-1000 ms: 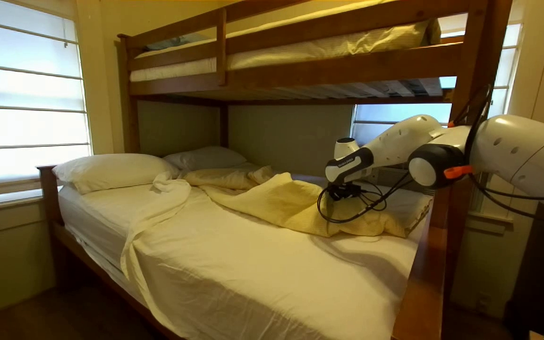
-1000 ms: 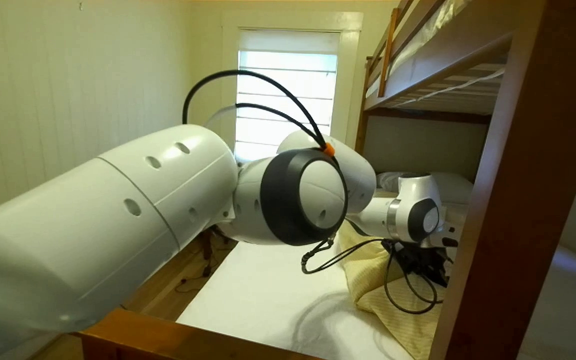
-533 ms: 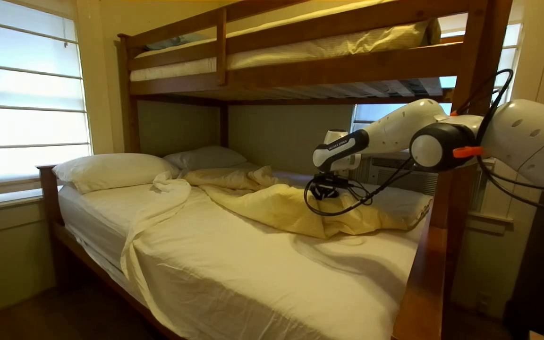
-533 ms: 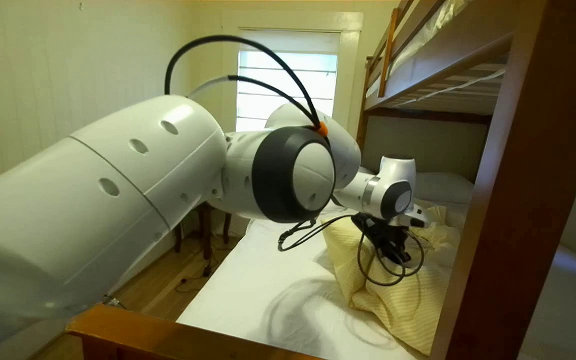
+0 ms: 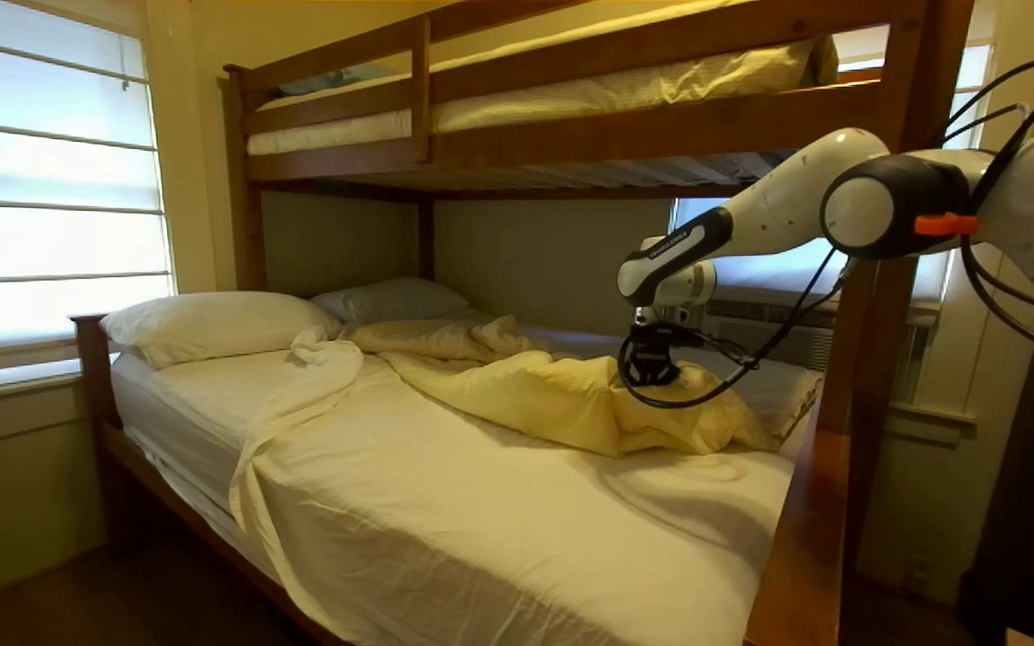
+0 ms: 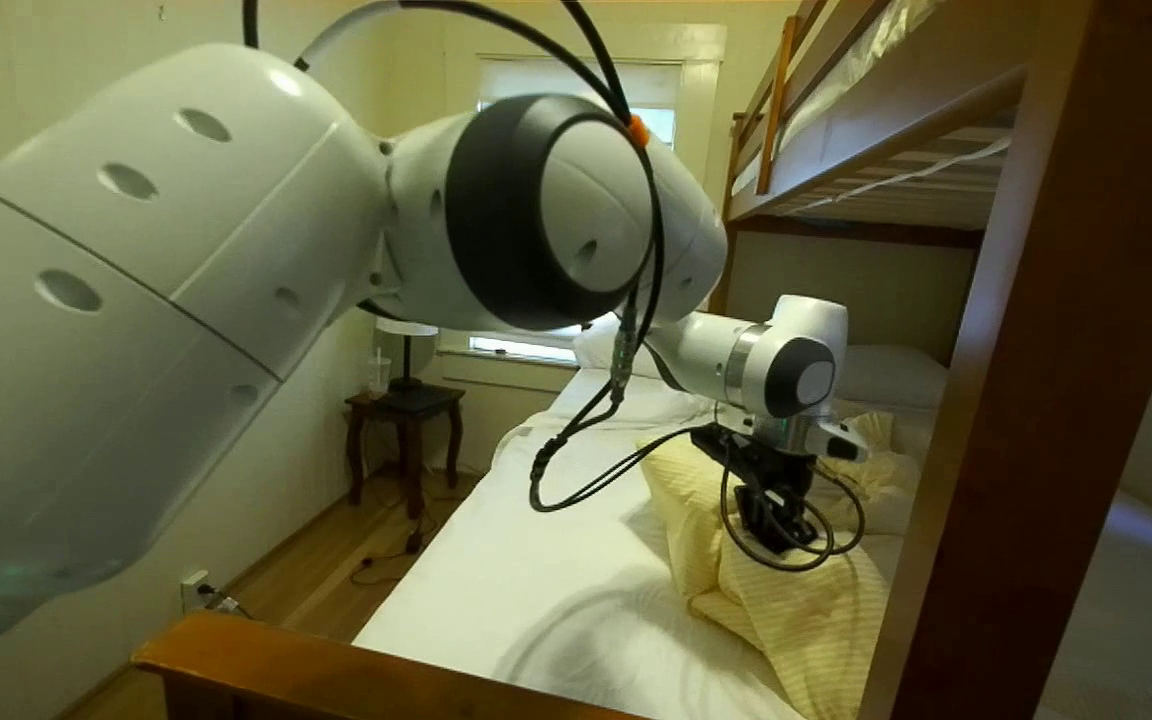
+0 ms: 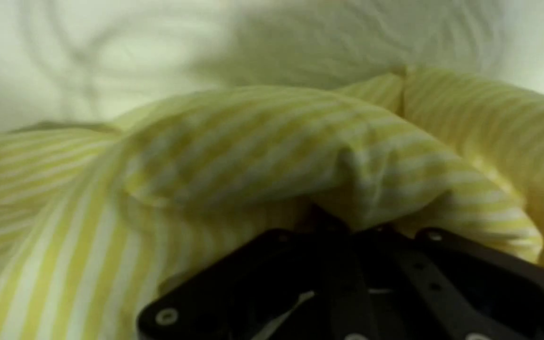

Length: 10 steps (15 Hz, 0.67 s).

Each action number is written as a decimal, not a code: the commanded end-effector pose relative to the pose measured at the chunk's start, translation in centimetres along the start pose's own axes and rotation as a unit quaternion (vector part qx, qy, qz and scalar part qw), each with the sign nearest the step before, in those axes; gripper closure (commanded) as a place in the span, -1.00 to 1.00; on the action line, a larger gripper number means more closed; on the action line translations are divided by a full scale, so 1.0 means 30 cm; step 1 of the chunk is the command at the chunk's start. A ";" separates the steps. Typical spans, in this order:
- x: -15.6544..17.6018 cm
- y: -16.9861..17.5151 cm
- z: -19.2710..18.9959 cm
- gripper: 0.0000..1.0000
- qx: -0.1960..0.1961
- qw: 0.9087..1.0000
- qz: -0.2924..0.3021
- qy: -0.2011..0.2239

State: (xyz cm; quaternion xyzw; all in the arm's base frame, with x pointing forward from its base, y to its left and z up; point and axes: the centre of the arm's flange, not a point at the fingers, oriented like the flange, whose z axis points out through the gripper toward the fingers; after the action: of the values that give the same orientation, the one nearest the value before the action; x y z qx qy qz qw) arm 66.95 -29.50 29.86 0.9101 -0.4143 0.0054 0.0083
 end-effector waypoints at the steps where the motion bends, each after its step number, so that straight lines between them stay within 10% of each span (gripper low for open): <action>1: -0.241 0.159 0.004 0.98 -0.019 0.997 -0.017 -0.067; 2: -0.059 0.051 0.016 0.93 -0.010 0.999 -0.007 -0.035; 10: -0.225 0.020 -0.003 0.98 -0.003 0.996 -0.040 -0.084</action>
State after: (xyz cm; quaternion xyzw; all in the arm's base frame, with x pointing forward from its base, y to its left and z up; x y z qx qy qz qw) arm 62.33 -28.36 29.28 0.9139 -0.4023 -0.0539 -0.0049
